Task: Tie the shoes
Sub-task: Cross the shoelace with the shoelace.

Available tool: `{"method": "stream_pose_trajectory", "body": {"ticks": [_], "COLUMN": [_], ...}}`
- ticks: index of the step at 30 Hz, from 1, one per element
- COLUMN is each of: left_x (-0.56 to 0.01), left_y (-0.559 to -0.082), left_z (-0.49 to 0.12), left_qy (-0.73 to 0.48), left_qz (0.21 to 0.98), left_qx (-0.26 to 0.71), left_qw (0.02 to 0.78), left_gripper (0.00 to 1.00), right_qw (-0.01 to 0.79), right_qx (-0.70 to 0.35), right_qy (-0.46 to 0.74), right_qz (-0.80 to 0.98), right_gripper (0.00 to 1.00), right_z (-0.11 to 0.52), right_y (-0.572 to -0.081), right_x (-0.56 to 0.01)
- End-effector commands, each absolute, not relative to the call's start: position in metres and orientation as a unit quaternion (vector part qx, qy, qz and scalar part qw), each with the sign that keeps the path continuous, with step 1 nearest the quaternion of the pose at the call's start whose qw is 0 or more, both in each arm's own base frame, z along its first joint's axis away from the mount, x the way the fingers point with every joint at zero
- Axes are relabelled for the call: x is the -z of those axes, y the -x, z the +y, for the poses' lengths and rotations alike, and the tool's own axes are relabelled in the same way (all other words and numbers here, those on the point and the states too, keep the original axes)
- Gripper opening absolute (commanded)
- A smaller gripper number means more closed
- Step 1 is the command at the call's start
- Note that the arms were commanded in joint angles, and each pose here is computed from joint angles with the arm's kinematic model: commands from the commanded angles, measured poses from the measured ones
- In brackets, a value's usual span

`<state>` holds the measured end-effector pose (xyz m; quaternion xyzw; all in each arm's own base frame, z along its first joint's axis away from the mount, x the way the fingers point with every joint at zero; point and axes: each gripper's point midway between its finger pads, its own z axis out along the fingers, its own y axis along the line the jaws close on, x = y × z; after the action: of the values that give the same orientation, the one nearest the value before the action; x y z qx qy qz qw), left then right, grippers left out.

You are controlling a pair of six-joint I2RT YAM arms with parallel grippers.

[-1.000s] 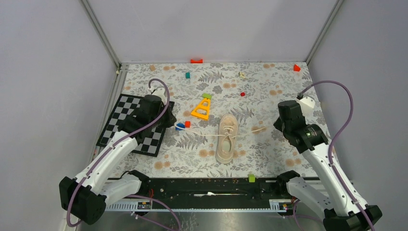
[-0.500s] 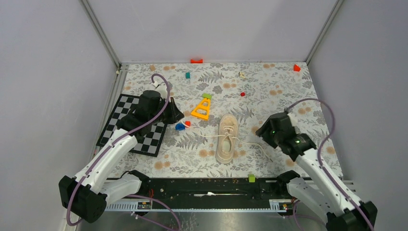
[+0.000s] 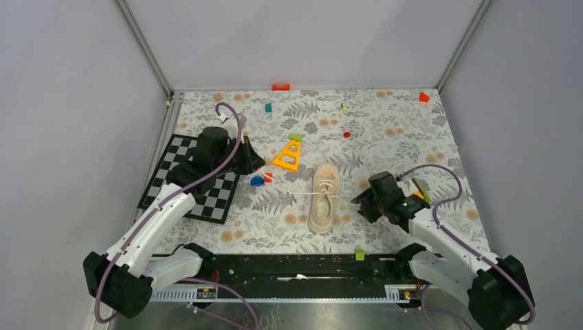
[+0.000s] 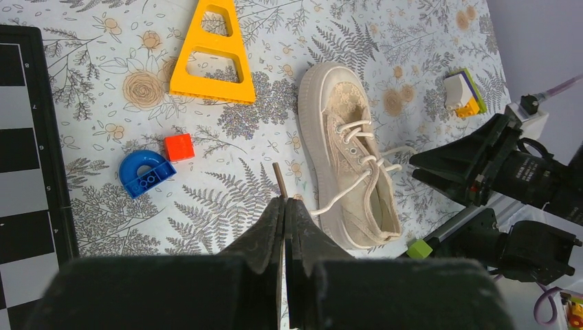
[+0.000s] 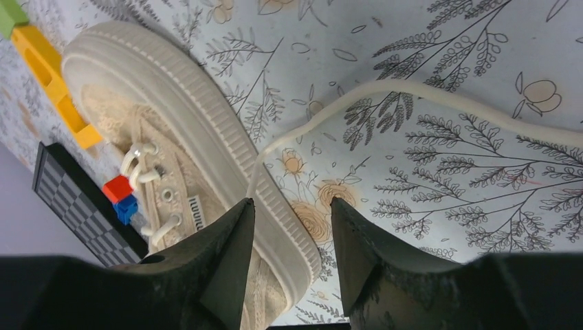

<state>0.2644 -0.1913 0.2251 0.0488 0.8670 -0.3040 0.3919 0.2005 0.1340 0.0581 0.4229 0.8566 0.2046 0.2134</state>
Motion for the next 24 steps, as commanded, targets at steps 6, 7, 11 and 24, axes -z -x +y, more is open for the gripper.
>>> {"method": "stream_pose_trajectory", "body": {"ticks": [6,7,11,24], "left_x": [-0.254,-0.254,-0.255,-0.255], "left_y": [-0.272,-0.272,-0.272,-0.267], "left_z": [-0.203,-0.203,-0.204,-0.206], "left_qy": [-0.062,-0.061,-0.060,-0.066], "left_qz": [0.839,0.839,0.839,0.837], "left_qx": [0.336,0.337,0.338,0.348], "left_qw": [0.423,0.422,0.421,0.417], "left_gripper": [0.00,0.00,0.00,0.00], "right_qw": [0.182,0.172,0.146,0.146], "right_qx": [-0.189,-0.189,-0.177,-0.123], "right_qy": [-0.504,-0.510,-0.534,-0.603], "right_qz": [0.823,0.821,0.813,0.775], "right_gripper": [0.50,0.50,0.53,0.39], "right_z": [0.142,0.144,0.147,0.130], "right_y": [-0.217,-0.216,-0.213,-0.217], "right_x": [-0.048,-0.044,-0.028,-0.005]}}
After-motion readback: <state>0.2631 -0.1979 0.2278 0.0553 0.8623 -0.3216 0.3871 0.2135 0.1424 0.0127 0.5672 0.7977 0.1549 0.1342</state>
